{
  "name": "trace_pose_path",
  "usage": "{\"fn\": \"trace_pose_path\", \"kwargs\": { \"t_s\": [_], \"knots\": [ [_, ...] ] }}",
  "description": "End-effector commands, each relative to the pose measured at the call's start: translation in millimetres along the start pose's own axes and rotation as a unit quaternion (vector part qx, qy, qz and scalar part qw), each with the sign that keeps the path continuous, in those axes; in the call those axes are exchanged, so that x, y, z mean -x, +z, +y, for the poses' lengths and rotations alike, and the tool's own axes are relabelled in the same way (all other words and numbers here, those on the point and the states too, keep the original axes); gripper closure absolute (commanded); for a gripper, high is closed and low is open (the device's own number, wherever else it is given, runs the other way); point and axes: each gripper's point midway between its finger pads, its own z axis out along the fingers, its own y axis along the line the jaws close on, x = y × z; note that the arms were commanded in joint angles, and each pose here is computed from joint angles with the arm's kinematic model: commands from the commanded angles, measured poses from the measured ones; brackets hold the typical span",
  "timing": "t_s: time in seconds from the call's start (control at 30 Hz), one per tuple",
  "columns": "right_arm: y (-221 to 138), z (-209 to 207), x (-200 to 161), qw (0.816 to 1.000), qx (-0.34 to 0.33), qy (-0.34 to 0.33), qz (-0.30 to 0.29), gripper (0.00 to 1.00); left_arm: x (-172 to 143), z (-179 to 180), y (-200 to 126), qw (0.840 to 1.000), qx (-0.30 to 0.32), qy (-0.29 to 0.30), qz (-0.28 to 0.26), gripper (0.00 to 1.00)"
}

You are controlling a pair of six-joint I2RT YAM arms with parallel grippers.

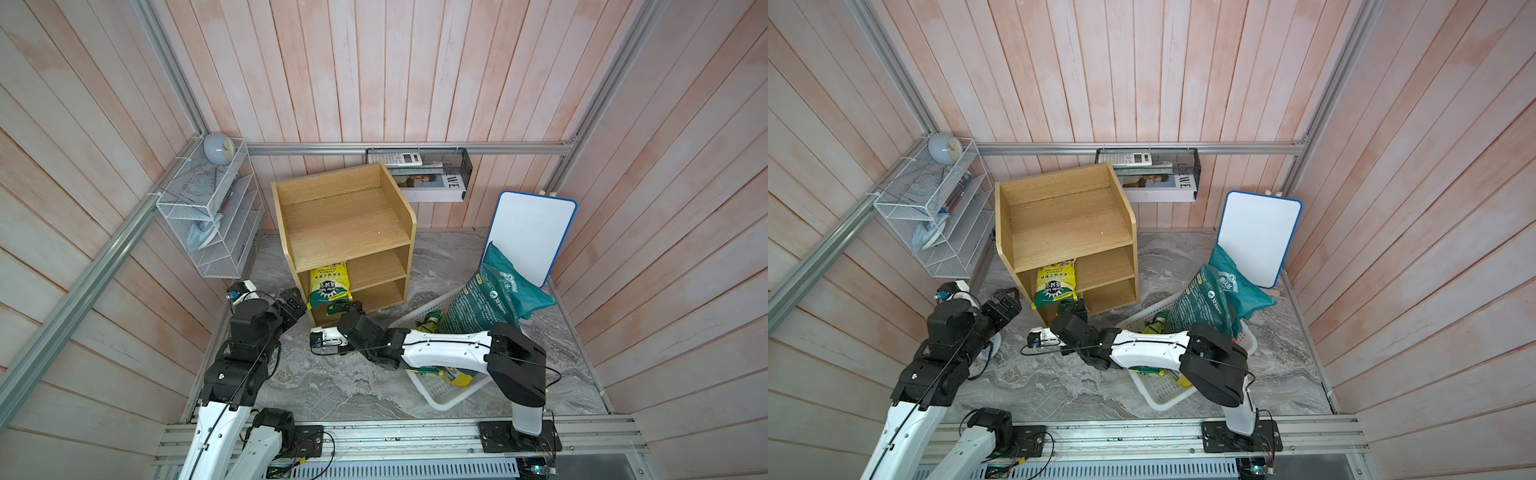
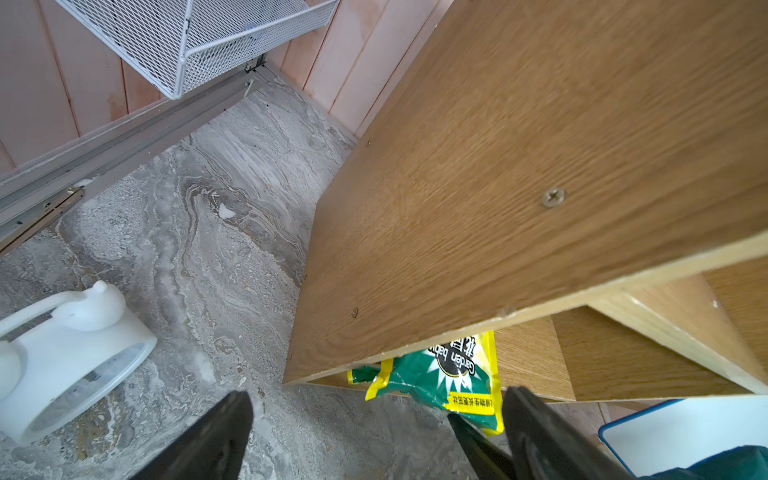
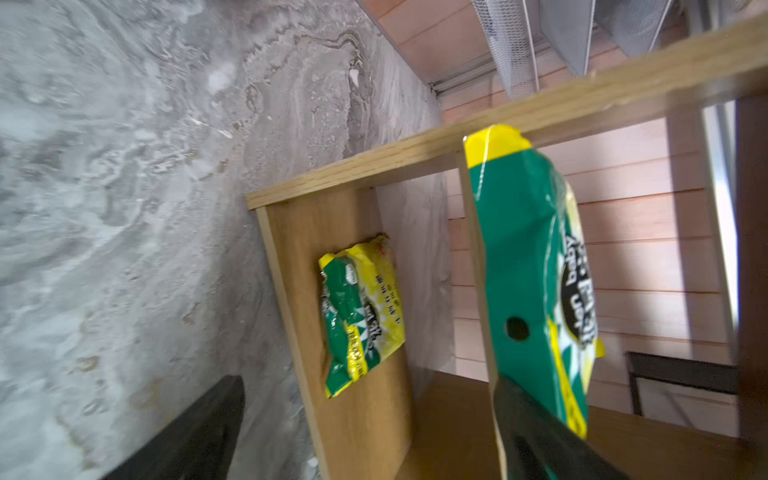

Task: Take down the fertilizer bag from the shelf
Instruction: Pick up the fertilizer bag from the shelf.

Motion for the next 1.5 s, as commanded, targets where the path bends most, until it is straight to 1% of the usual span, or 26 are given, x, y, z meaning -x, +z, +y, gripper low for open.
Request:
{"fn": "trace_pose_path", "kwargs": {
  "t_s": [0.0,0.13,0.23,0.27,0.37,0.4,0.5,0.6,0.7,0.73,0.83,0.9,0.93,0.97,1.0,1.03,1.07,1.1,1.13,1.17,1.23,1.27,1.3,1.33,1.4,1.47],
  "knots": [
    [6,-49,20,0.997,-0.081,-0.001,-0.016,0.02,-4,4,2,1.0,0.002,0.009,0.004,0.0],
    [23,-60,18,0.994,-0.11,-0.003,-0.004,0.02,-4,4,2,1.0,0.001,0.016,0.007,0.0],
    [31,-66,16,0.994,-0.11,0.004,0.002,0.05,-5,4,3,1.0,0.001,0.017,0.008,0.0],
    [32,-68,14,0.994,-0.111,0.005,0.005,0.08,-5,4,3,1.0,0.001,0.015,0.007,0.0],
    [30,-72,13,0.994,-0.112,0.013,0.001,0.21,-6,5,4,1.0,0.001,0.013,0.008,0.0],
    [28,-73,14,0.994,-0.112,0.013,0.0,0.23,-7,5,5,1.0,0.0,0.011,0.009,0.0],
    [17,-73,18,0.993,-0.113,0.02,-0.015,0.23,-7,4,5,1.0,-0.003,0.008,0.009,0.0],
    [8,-79,21,0.992,-0.115,0.032,-0.03,0.2,-6,3,6,1.0,-0.004,0.007,0.009,0.0],
    [-1,-88,22,0.992,-0.115,0.045,-0.027,0.2,-6,2,7,1.0,-0.004,0.007,0.01,0.0],
    [-6,-92,20,0.991,-0.116,0.054,-0.025,0.2,-5,2,6,1.0,-0.004,0.007,0.009,0.0],
    [-30,-103,4,0.987,-0.096,0.128,-0.001,0.23,-7,3,5,1.0,-0.005,0.008,0.01,0.0],
    [-47,-107,-12,0.974,-0.059,0.217,0.008,0.26,-8,4,5,1.0,-0.005,0.008,0.009,0.0],
    [-54,-107,-20,0.963,-0.041,0.266,0.012,0.27,-9,5,6,1.0,-0.003,0.009,0.01,0.0],
    [-60,-110,-28,0.946,-0.026,0.322,0.013,0.28,-10,6,8,1.0,-0.002,0.009,0.011,0.0],
    [-64,-112,-36,0.923,-0.014,0.384,0.011,0.31,-11,6,8,1.0,-0.002,0.009,0.012,0.0],
    [-68,-111,-40,0.903,0.001,0.43,0.007,0.32,-11,6,8,1.0,-0.003,0.009,0.012,0.0],
    [-70,-111,-44,0.878,0.016,0.479,0.001,0.34,-11,5,9,1.0,-0.006,0.008,0.013,0.0],
    [-71,-110,-47,0.852,0.028,0.523,-0.004,0.37,-11,4,9,1.0,-0.008,0.008,0.012,0.0],
    [-71,-109,-48,0.831,0.038,0.555,-0.012,0.39,-10,3,8,1.0,-0.01,0.007,0.01,0.0],
    [-70,-108,-49,0.803,0.048,0.594,-0.021,0.41,-9,3,9,1.0,-0.011,0.008,0.009,0.0],
    [-70,-109,-42,0.753,0.072,0.652,-0.052,0.47,-8,2,8,1.0,-0.011,0.01,0.007,0.0],
    [-70,-109,-38,0.722,0.086,0.683,-0.069,0.5,-8,2,8,1.0,-0.011,0.012,0.007,0.0],
    [-71,-110,-31,0.698,0.098,0.704,-0.089,0.53,-9,2,8,1.0,-0.011,0.013,0.008,0.0],
    [-73,-111,-24,0.682,0.112,0.714,-0.11,0.54,-9,2,7,1.0,-0.012,0.015,0.008,0.0],
    [-76,-112,-19,0.63,0.124,0.754,-0.137,0.54,-8,3,7,1.0,-0.01,0.019,0.008,0.0],
    [-77,-110,-23,0.584,0.123,0.788,-0.154,0.54,-7,3,6,1.0,-0.01,0.021,0.005,0.0]
  ]
}}
